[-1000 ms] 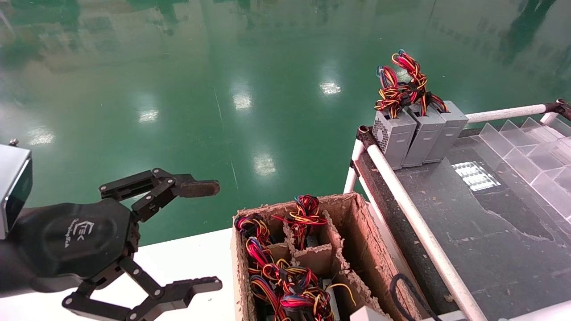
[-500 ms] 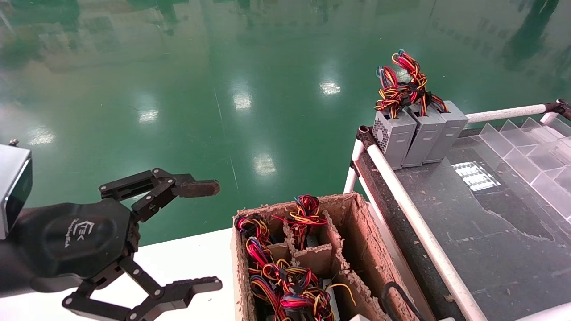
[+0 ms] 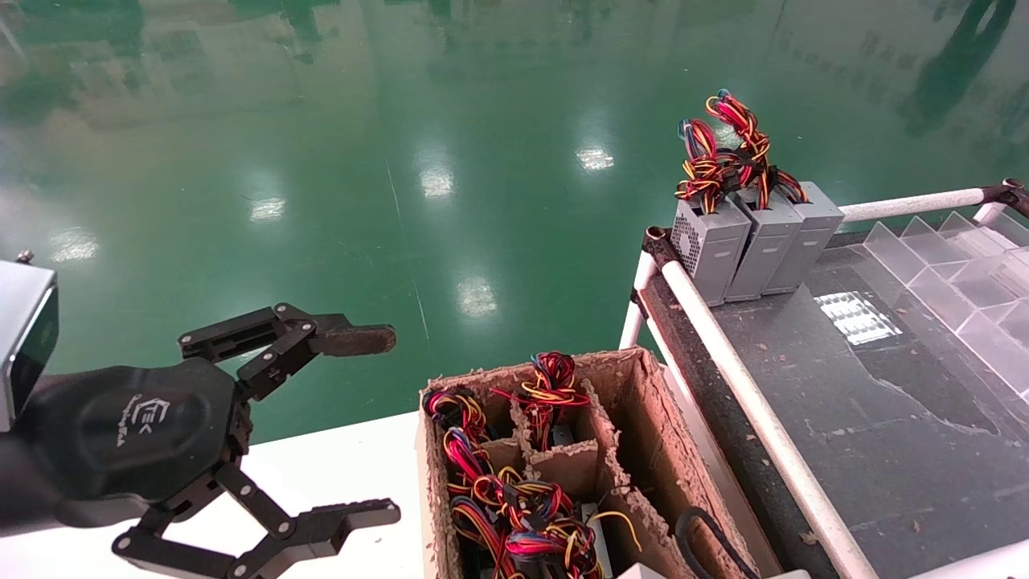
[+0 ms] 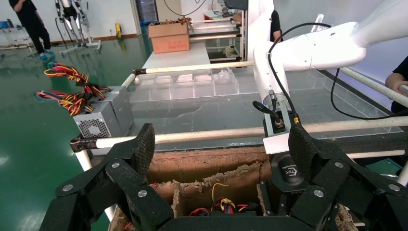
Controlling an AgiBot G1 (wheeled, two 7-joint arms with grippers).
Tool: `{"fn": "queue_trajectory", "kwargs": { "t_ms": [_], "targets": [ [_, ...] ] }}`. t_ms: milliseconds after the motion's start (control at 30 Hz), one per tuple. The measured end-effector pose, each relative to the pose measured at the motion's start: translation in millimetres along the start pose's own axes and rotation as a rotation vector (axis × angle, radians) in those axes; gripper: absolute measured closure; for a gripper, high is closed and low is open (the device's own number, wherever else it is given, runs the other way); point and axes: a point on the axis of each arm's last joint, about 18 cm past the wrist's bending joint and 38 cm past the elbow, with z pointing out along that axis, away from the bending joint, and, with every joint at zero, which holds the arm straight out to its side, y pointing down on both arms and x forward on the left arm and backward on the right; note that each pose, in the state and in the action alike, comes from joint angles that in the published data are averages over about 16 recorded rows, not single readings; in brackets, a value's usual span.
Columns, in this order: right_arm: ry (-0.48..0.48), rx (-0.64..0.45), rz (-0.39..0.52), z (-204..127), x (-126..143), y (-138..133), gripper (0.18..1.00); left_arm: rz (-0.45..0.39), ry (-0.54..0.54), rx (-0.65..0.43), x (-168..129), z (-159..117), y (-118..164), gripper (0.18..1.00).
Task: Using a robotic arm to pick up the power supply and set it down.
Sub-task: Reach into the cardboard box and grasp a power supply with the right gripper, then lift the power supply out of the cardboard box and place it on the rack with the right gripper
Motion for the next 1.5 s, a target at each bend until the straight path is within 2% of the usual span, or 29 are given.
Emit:
{"fn": "queue_trajectory", "kwargs": {
  "t_ms": [300, 500, 700, 1033, 1500],
  "targets": [
    [0.003, -0.001, 0.005, -0.5, 0.8, 1.9, 0.723, 0.000, 0.000, 0.000, 0.0, 0.0, 0.0, 0.184],
    [0.004, 0.001, 0.003, -1.0, 1.2, 1.9, 0.840, 0.000, 0.000, 0.000, 0.0, 0.0, 0.0, 0.184],
    [0.003, 0.012, -0.007, -2.5, 1.1, -1.0, 0.906, 0.000, 0.000, 0.000, 0.0, 0.0, 0.0, 0.184],
    [0.027, 0.067, -0.067, -17.5, -2.1, -22.1, 0.931, 0.000, 0.000, 0.000, 0.0, 0.0, 0.0, 0.184],
    [0.130, 0.229, -0.219, -67.8, -16.8, -81.8, 0.936, 0.000, 0.000, 0.000, 0.0, 0.0, 0.0, 0.184]
  ]
}}
